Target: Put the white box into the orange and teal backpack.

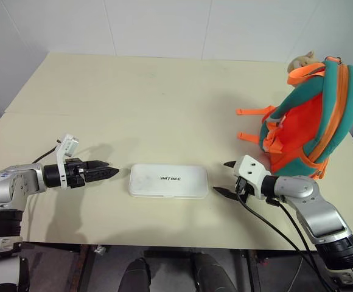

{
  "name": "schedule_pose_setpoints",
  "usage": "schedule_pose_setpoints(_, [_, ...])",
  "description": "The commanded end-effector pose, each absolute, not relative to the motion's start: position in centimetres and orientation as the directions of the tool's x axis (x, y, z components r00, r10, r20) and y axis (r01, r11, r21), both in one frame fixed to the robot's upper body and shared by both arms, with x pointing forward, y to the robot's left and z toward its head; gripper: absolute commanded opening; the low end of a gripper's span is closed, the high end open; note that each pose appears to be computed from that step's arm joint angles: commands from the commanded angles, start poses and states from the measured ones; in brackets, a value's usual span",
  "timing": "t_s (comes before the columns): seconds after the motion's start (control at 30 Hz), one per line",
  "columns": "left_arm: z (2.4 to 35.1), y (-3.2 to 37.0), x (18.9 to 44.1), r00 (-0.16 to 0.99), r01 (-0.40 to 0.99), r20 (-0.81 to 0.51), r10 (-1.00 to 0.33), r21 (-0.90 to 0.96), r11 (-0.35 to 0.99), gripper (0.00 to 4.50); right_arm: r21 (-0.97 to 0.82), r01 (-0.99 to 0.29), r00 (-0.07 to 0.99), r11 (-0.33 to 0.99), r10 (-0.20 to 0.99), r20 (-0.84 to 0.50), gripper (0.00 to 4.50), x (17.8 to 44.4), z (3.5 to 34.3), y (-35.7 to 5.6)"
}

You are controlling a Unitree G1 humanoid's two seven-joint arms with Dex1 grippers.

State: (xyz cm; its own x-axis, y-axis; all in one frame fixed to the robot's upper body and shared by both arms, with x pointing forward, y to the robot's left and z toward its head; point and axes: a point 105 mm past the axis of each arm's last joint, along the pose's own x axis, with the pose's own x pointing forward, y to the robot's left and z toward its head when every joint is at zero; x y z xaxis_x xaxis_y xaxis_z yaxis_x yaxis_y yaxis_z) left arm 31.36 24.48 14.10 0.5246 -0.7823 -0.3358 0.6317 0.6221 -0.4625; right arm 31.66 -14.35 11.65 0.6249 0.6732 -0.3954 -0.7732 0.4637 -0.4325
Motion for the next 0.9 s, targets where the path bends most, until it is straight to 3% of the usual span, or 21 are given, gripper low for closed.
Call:
schedule_pose_setpoints(0.03, [14.4, 24.1, 30.7, 0.468, 0.627, -0.321, -0.823, -0.536, 0.566, 4.50, -0.463, -0.758, 0.637, 0.459, 0.672, -0.377, 4.47, 32.0, 11.9, -14.1])
schedule_pose_setpoints(0.37, [13.5, 21.8, 31.4, 0.386, 0.599, -0.208, -0.898, -0.684, 0.416, 4.50, -0.478, -0.765, 0.617, 0.432, 0.705, -0.350, 4.47, 32.5, 12.6, -12.7])
schedule_pose_setpoints(0.9, [11.8, 18.8, 31.0, 0.221, 0.501, -0.242, -0.945, -0.803, 0.323, 4.50, -0.493, -0.758, 0.616, 0.427, 0.715, -0.330, 4.47, 32.7, 13.0, -12.2])
